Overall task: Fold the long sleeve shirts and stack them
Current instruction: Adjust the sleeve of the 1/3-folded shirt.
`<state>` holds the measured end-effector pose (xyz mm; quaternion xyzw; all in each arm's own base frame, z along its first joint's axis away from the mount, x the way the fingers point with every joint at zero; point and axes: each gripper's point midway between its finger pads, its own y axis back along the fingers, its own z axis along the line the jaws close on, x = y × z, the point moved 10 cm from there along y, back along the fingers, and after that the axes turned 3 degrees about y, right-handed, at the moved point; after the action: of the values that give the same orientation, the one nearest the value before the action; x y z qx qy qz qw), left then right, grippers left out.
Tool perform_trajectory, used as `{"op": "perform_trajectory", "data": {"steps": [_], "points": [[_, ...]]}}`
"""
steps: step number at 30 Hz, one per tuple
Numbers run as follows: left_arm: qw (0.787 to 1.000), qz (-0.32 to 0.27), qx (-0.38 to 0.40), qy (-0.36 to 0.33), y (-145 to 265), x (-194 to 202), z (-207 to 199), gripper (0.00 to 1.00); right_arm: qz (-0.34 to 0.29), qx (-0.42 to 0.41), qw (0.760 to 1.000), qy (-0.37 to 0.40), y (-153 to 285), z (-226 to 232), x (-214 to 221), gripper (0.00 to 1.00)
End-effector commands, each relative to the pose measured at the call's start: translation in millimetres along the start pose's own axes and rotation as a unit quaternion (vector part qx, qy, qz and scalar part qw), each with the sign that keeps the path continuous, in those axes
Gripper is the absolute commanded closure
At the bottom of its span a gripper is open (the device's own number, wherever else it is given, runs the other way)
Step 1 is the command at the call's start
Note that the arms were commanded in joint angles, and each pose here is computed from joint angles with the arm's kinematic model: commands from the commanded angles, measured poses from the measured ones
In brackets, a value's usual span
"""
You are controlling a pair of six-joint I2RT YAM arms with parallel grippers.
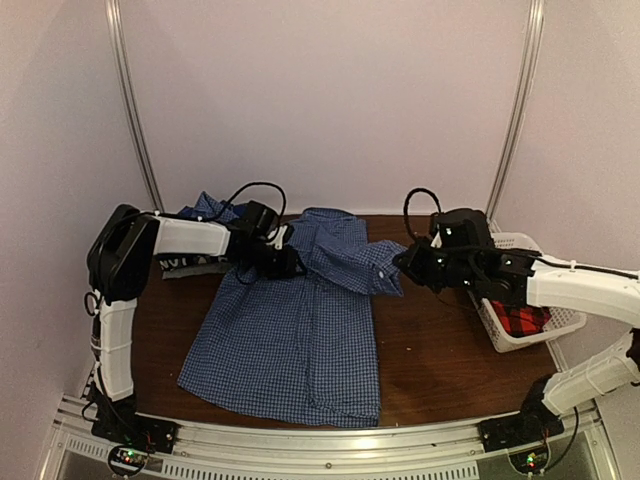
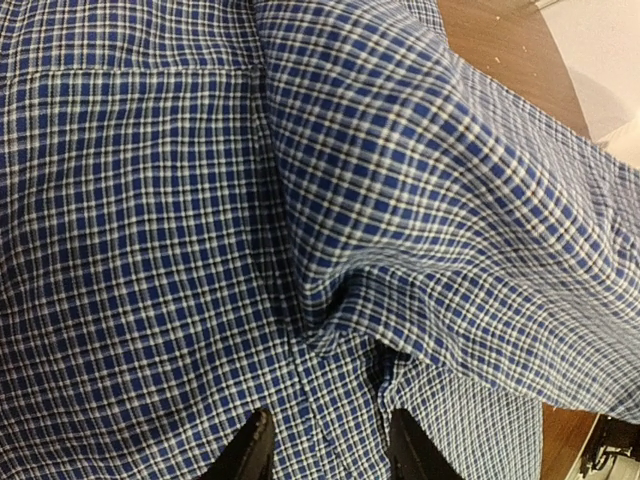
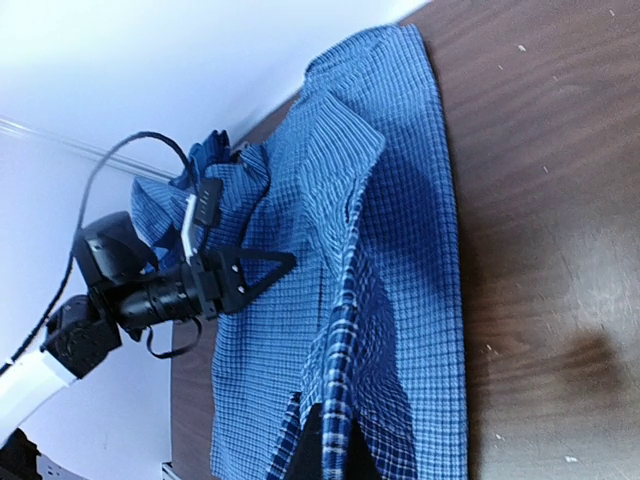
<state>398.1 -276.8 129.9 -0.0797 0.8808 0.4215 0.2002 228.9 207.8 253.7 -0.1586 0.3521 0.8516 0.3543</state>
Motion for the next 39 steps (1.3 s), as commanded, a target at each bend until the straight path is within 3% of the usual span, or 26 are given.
{"op": "perform_trajectory", "data": {"steps": [1, 9, 16, 39], "points": [[0.998, -0.051, 0.013, -0.024, 13, -11, -18, 0.6, -0.037, -0.036, 0.998, 0.027, -13, 33, -31, 1.0], [0.995, -0.084, -0.035, -0.031, 12, -16, -13, 0.64, -0.056, -0.081, 0.994, 0.053, -48, 74, -73, 1.0], [0.992, -0.102, -0.014, -0.068, 10, -13, -16, 0.63, -0.061, -0.126, 0.988, 0.071, -65, 108, -98, 1.0], [0.979, -0.118, 0.03, -0.161, -3, -21, -31, 0.61, -0.062, -0.141, 0.985, 0.083, -79, 121, -112, 1.0]]}}
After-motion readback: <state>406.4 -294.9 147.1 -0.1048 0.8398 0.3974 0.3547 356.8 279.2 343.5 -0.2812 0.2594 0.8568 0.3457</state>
